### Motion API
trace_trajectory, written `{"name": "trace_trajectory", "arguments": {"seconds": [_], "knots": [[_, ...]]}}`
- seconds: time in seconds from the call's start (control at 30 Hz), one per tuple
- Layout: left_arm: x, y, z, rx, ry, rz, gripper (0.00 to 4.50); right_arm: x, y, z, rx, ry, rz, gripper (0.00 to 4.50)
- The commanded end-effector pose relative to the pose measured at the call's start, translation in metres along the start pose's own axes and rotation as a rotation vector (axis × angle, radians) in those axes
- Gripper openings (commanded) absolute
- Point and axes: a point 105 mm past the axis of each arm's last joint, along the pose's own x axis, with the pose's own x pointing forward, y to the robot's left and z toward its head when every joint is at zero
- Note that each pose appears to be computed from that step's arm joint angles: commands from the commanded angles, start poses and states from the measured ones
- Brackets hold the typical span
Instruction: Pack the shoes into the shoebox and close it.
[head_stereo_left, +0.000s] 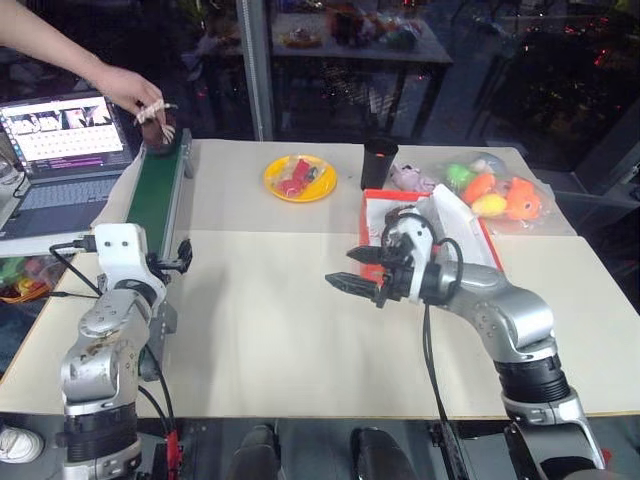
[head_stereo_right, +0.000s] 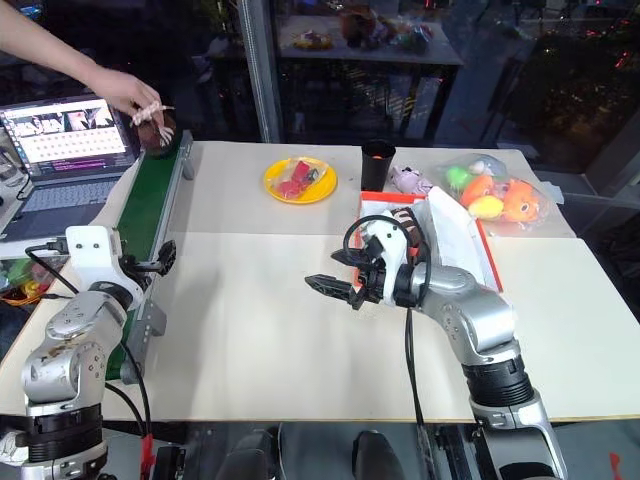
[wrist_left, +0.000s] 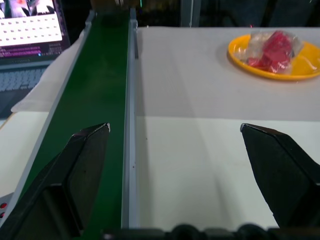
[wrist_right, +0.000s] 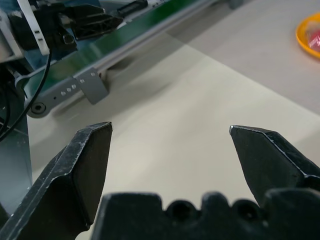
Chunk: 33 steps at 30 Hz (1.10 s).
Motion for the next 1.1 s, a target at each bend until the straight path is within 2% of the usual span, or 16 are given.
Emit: {"name": "trace_trajectory", "arguments": {"seconds": [0.03,0.23,0.4,0.87,1.1], "knots": [[-0.001,0.010,0.000,0.009,-0.027,0.040,4.50,0.001,0.007,0.011,-0.054,-0.049,0.005,4.42],[0.008,0.015,-0.007,0.002,-0.017,0.061,4.50,-0.003,0.003,0.006,-0.059,-0.049,-0.030,4.42],[0.017,0.022,-0.001,0.023,-0.035,0.073,4.50,-0.001,0.006,0.009,-0.088,-0.053,-0.020,4.42],[0.022,0.093,-0.003,0.116,-0.061,0.179,4.50,0.014,0.018,0.018,-0.149,-0.090,0.056,4.42],[0.033,0.090,-0.002,0.091,-0.085,0.144,4.50,0.016,0.017,0.021,-0.150,-0.095,0.053,4.42]]}}
